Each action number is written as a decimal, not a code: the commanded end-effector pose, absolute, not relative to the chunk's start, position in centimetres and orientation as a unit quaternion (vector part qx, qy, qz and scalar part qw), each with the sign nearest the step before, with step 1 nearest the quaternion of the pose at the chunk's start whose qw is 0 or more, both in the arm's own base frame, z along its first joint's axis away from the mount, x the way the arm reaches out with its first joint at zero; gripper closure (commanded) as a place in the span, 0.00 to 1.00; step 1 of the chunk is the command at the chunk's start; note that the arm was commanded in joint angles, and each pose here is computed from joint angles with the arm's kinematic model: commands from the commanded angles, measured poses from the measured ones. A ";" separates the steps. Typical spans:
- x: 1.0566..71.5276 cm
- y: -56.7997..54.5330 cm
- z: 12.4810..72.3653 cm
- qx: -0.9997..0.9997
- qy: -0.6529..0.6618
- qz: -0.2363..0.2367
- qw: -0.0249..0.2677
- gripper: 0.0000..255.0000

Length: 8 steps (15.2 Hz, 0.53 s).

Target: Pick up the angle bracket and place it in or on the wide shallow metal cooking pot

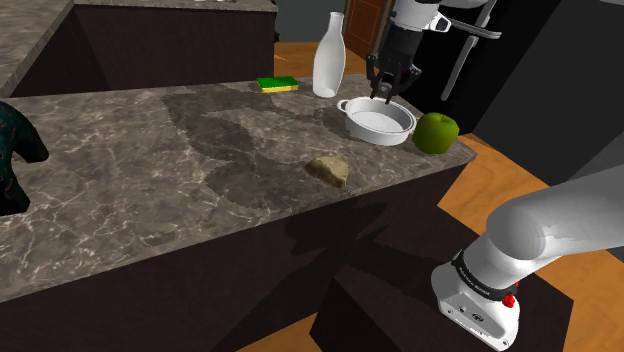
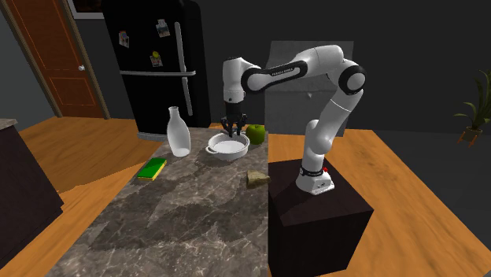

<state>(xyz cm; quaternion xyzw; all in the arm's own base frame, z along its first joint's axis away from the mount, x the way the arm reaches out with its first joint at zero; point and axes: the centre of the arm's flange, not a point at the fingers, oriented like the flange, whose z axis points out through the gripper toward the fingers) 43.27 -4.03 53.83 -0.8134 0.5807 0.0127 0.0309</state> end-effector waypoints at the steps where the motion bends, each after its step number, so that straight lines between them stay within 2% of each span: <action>1: 42.8 -6.3 53.7 -0.814 0.580 0.013 0.031 1.00; 8: 42.8 -6.3 50.0 -0.814 0.580 0.013 0.031 1.00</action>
